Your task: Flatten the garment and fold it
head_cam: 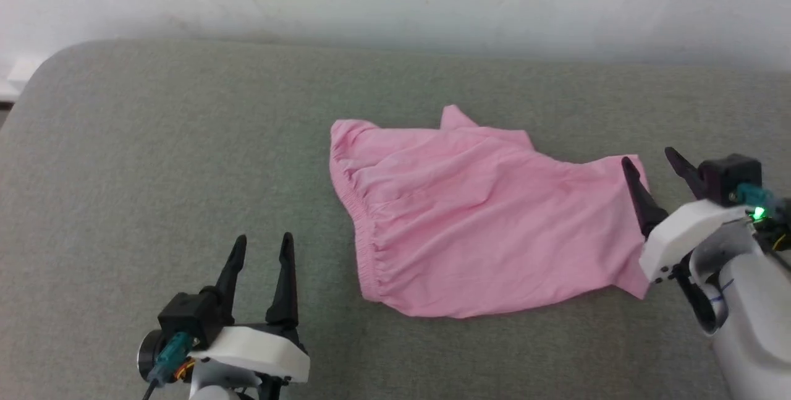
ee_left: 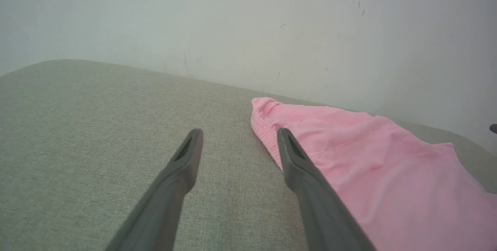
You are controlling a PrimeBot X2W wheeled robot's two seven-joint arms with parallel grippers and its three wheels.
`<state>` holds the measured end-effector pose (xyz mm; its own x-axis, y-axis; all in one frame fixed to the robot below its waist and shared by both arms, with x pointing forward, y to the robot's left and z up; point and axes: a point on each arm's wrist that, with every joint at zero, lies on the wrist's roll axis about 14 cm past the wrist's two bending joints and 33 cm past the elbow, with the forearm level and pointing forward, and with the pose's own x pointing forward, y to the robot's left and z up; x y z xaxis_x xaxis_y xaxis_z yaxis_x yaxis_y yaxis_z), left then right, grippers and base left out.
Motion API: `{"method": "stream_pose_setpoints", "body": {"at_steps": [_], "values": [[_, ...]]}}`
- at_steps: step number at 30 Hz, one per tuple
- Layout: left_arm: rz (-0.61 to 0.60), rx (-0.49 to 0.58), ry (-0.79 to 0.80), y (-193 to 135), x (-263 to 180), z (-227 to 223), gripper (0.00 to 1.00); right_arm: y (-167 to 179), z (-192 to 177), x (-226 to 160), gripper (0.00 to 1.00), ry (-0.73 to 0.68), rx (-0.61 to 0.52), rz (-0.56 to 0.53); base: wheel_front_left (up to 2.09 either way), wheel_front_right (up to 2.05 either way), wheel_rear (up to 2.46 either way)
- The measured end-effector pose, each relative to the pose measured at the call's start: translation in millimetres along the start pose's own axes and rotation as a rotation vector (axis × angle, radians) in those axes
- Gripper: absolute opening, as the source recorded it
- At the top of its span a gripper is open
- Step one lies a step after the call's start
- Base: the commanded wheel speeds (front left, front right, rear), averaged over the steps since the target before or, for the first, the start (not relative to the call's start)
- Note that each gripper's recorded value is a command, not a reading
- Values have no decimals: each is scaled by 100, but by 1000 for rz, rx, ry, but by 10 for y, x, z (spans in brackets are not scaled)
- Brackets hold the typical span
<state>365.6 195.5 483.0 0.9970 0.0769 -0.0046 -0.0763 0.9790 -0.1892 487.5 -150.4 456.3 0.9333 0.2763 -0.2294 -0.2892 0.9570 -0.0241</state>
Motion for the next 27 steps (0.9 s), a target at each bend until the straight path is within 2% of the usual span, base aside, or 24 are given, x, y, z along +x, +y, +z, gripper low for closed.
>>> {"method": "stream_pose_setpoints", "body": {"at_steps": [3, 8, 14, 19, 23, 27], "values": [[-21, 0, 14, -51, 2, 0, 100, 51, 154, -170, 100, -105, -12, -15, 0, 0, 0], [-83, 3, 57, -219, 22, 34, 100, 210, 228, -537, 100, -192, 23, -35, 0, 0, 0], [-183, -20, 275, -486, -47, -234, 100, 349, 267, -953, 100, -219, 76, -59, 0, 0, 0], [-298, 38, 459, -682, -131, -460, 100, 409, 204, -1235, 100, -192, 111, -81, 0, 0, 0], [-350, 61, 571, -776, -136, -624, 100, 427, 243, -1345, 100, -194, 93, -91, 0, 0, 0], [-361, 107, 678, -736, -75, -843, 100, 402, 259, -1385, 100, -195, 102, -110, 0, 0, 0]]}}
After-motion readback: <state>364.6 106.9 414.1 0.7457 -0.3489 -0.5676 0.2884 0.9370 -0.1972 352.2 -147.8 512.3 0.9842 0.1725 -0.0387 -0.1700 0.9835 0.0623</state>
